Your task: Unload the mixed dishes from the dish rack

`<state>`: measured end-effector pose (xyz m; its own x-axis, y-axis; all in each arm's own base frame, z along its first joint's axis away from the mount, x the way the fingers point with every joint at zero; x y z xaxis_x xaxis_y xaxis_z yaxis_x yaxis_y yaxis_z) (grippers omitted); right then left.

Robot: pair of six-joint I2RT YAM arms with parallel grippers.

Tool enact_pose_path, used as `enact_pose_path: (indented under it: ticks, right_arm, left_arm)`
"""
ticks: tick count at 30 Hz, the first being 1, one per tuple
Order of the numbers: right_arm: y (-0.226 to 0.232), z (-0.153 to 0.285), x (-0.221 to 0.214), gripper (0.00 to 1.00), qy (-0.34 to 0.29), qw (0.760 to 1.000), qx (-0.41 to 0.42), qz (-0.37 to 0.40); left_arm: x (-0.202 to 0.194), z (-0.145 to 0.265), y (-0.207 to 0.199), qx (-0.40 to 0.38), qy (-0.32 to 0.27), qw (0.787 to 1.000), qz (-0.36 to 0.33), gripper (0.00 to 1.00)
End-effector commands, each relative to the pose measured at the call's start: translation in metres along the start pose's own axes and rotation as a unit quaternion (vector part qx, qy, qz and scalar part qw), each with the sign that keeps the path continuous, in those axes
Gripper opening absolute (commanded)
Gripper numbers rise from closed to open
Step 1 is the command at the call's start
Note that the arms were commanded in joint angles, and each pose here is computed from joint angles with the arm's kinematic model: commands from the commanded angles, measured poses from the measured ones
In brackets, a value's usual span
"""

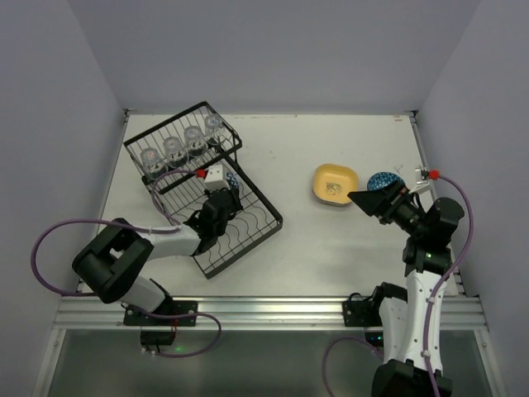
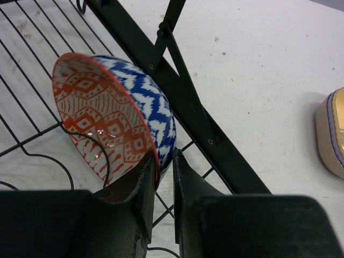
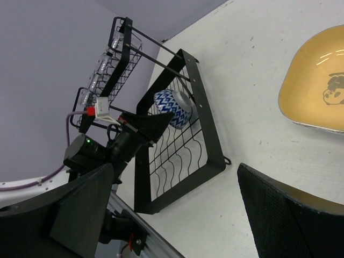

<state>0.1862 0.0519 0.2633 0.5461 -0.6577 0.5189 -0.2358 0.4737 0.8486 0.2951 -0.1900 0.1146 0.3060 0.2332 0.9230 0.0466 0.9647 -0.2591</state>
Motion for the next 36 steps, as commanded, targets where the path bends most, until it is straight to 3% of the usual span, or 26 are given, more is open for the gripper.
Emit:
enact_pose_path:
  ticks: [1,7,15,25,36]
  right_arm:
    - [0.015,0.001,0.005,0.99,0.002,0.999,0.026,0.026]
    - [0.014,0.0,0.005,0.99,0.004,0.999,0.024,0.026]
    - [0.016,0.0,0.005,0.99,0.005,0.999,0.023,0.029]
    - [0.018,0.002,0.005,0.99,0.004,0.999,0.024,0.033]
    - [0.02,0.001,0.005,0.99,0.007,0.999,0.025,0.036]
  left_arm:
    - [0.01,-0.004,-0.001,0.002,-0.039,0.999,0.007,0.16]
    - [0.006,-0.006,-0.002,-0.008,-0.041,0.999,0.011,0.0]
    - [0.008,0.001,-0.006,-0.049,-0.059,0.997,0.016,0.0]
    - [0.039,0.014,-0.029,-0.148,-0.135,0.98,0.022,0.0]
    - [0.057,0.02,-0.045,-0.194,-0.159,0.968,0.02,0.0]
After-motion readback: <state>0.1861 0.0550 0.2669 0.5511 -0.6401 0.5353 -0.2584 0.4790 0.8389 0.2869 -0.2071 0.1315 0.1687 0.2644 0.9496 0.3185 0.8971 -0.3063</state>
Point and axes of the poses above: each gripper's point midway between its finger pads, its own z axis back along the fingers, its own y axis along the line the jaws close on, x = y × z, the point moved 6 cm from there along z, back along the fingers, and after that the axes turned 4 degrees about -z, right-handed, at the moved point
